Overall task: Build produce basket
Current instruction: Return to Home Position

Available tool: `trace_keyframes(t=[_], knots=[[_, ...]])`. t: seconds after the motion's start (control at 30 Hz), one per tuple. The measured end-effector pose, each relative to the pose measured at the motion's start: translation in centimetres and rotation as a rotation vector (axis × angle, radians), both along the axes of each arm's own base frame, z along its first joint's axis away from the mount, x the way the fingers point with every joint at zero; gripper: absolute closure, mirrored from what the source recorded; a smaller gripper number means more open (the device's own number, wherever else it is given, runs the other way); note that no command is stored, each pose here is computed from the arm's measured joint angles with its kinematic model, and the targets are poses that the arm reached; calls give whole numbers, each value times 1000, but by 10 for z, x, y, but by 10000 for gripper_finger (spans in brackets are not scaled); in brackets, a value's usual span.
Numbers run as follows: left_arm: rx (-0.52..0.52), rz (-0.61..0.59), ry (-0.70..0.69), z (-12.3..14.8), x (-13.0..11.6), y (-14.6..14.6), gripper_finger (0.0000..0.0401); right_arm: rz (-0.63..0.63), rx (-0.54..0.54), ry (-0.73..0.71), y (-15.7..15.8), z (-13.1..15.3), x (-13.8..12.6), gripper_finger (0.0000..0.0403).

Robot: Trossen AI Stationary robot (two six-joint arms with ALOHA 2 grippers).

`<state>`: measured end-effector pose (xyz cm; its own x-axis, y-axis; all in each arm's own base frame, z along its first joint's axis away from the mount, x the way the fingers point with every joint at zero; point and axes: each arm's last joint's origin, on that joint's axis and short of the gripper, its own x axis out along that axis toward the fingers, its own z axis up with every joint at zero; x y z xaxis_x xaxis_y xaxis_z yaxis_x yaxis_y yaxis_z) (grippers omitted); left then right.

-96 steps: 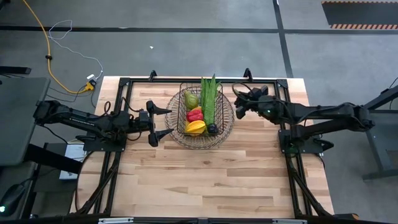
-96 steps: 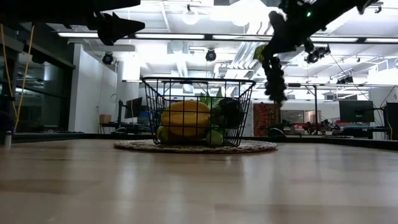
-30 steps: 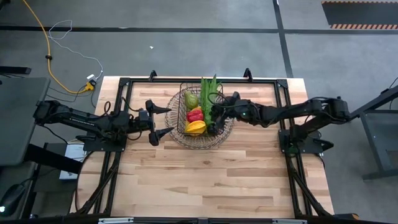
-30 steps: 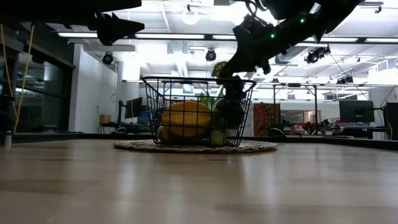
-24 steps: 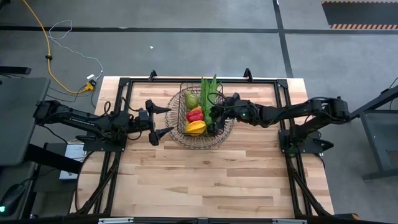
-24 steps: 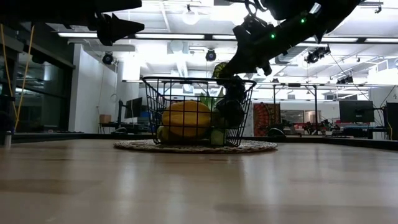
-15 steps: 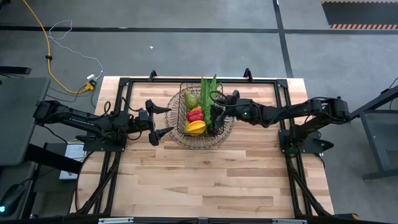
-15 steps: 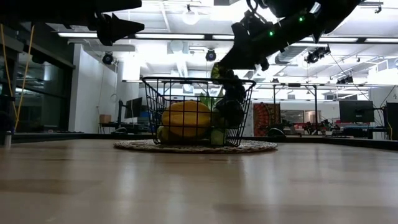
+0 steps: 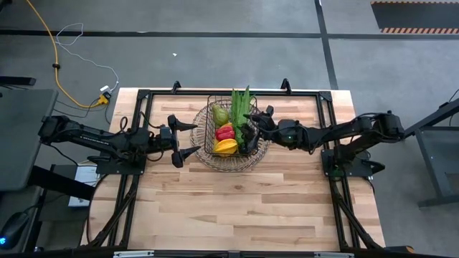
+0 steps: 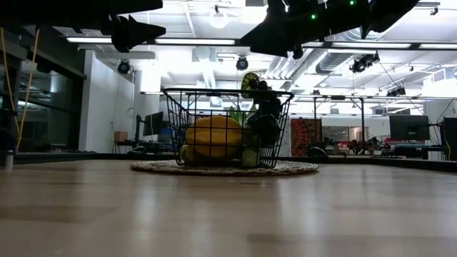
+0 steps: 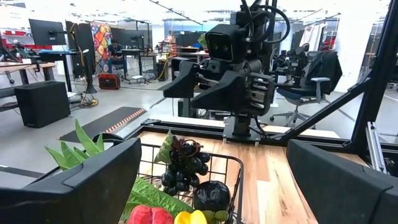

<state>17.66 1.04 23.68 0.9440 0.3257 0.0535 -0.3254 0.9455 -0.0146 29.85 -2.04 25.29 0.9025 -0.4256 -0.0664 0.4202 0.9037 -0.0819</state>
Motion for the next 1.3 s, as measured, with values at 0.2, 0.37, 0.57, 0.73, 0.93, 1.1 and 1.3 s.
trace_keyframes(t=[0.2, 0.37, 0.57, 0.73, 0.93, 1.1, 1.3], knots=[[0, 0, 0, 0, 0, 0, 13, 22, 0, 16, 6, -1, 0, 170], [-19, -54, 8, -1, 1, -1, 13, 44, -6, 49, 12, 7, -11, 169], [2, -46, 38, -2, -2, -1, 13, 70, 30, 83, 20, 22, -32, 169], [24, 2, 125, -3, -21, 0, 22, 93, 46, 111, 27, 24, -39, 169], [32, 2, 87, -14, -48, 0, 80, 98, 48, 120, 29, 23, -39, 169], [15, 55, 12, -49, -62, 1, 170, 98, 48, 108, 29, 24, -39, 169], [-20, 84, -32, -60, -72, 2, 320, 96, 61, 101, 29, 24, -39, 169]])
